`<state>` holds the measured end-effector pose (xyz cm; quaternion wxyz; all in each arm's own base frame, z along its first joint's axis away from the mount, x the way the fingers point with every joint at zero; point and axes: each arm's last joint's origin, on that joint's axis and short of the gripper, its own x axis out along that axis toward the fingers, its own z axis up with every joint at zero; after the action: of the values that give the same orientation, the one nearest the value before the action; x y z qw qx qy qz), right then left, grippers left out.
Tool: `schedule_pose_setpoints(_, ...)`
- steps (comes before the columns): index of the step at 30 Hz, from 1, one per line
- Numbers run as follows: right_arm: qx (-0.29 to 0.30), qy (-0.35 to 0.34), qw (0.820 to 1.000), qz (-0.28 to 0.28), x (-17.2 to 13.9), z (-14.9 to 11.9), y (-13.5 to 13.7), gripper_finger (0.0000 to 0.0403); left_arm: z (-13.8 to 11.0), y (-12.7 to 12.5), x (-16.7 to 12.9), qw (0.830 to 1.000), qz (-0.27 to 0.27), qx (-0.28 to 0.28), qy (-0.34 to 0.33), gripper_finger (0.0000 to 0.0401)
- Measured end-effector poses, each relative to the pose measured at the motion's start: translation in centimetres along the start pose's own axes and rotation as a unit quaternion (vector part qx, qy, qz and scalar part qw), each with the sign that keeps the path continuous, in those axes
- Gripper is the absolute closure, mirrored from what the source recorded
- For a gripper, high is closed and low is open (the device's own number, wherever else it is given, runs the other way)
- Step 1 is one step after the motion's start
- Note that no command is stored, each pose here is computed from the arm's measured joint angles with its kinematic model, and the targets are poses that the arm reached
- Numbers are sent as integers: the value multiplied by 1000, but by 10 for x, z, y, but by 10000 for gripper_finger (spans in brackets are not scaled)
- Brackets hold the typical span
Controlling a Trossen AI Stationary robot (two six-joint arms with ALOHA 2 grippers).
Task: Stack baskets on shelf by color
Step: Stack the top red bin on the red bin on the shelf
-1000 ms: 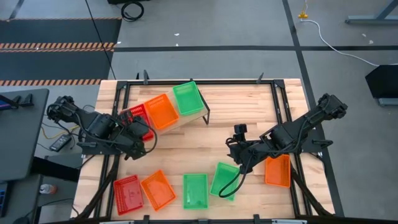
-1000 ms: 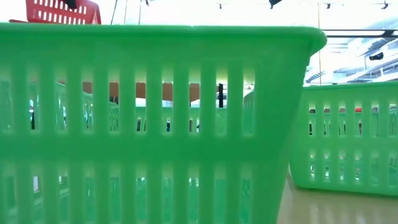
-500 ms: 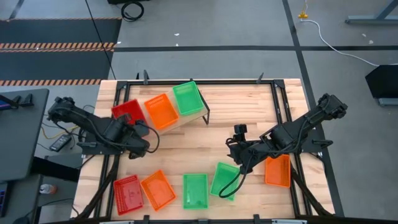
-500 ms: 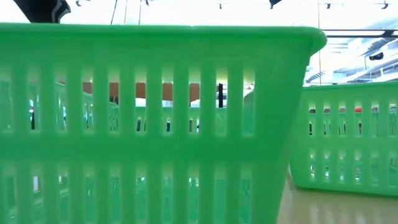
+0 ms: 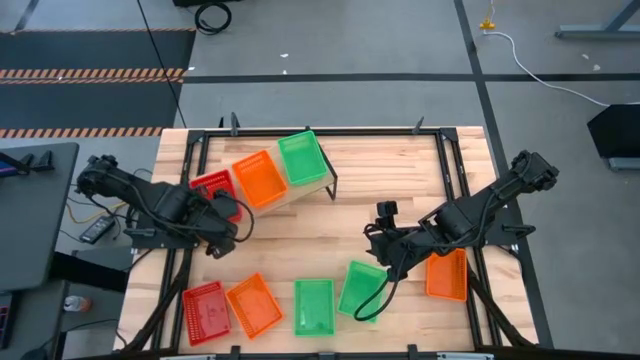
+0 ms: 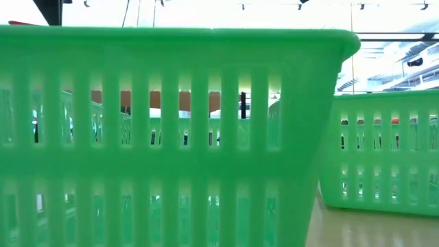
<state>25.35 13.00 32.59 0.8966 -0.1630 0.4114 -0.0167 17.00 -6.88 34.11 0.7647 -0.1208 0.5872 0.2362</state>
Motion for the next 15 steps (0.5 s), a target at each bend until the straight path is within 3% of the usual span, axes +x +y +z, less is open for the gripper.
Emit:
schedule_pose_setpoints(8, 3, 0, 1000, 0, 0, 0, 0, 183, 2, 1, -1, 999, 14, -29, -24, 316)
schedule_pose_setpoints(15, 12, 0, 1000, 0, 0, 0, 0, 183, -1, -1, -2, 1000, -1, -23, -4, 327)
